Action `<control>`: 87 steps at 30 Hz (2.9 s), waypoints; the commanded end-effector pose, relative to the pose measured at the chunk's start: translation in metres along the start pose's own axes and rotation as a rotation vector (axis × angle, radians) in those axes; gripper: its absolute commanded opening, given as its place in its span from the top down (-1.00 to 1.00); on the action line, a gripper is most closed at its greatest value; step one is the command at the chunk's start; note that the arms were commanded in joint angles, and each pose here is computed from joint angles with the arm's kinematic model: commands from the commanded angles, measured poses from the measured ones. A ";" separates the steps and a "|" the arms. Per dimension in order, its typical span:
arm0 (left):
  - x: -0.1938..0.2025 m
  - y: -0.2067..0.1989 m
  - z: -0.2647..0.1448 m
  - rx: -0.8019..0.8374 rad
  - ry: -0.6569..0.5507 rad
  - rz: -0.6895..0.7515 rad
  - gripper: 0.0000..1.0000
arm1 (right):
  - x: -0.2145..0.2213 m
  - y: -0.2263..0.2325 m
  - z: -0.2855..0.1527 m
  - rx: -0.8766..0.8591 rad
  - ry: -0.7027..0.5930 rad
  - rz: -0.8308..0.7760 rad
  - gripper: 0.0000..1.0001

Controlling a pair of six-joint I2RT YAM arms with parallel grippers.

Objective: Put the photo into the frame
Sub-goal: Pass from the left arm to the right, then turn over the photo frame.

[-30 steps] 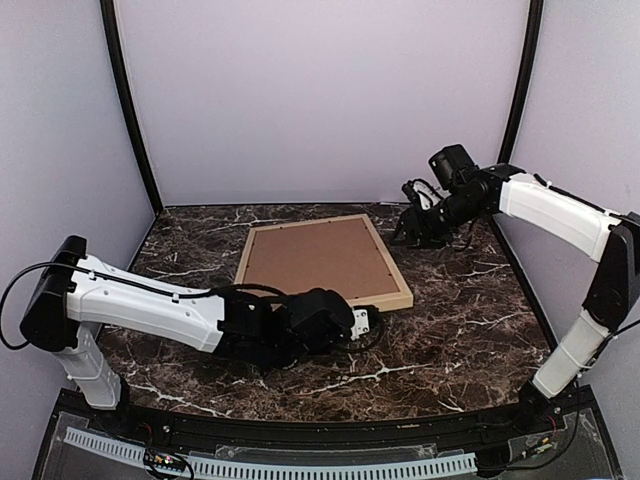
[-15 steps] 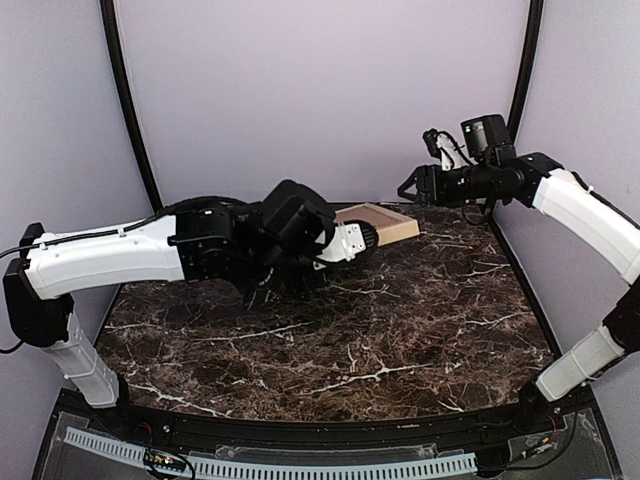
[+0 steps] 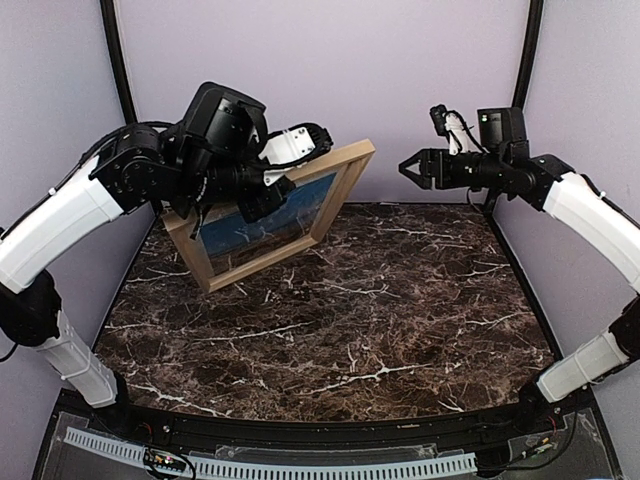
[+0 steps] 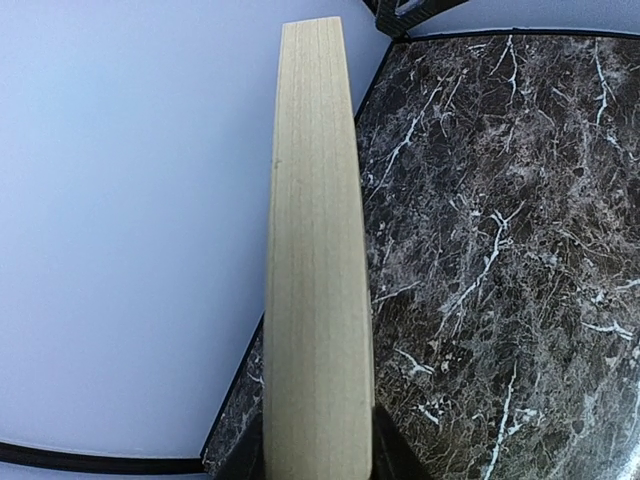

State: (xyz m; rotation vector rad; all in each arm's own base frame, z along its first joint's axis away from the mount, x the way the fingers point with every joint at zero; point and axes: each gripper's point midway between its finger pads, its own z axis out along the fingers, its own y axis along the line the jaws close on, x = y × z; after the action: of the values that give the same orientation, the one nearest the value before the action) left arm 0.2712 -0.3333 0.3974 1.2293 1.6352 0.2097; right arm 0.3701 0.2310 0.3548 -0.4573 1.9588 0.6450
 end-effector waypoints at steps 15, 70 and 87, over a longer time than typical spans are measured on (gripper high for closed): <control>-0.062 0.088 -0.105 0.033 -0.374 -0.205 1.00 | -0.012 0.075 0.022 -0.424 -0.158 -0.391 -0.95; -0.029 0.135 -0.076 -0.097 -0.436 -0.408 -0.08 | 0.021 0.131 -0.001 -0.755 -0.149 -0.483 1.00; 0.022 0.180 -0.128 -0.415 -0.414 -0.541 -0.46 | 0.005 0.076 0.036 -0.582 -0.062 -0.140 1.00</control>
State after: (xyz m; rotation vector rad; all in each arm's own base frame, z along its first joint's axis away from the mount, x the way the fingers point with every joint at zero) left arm 0.2762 -0.2000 0.5602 0.5440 1.3799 -0.1030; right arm 0.3344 0.3136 0.3223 -1.0068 1.6734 1.0633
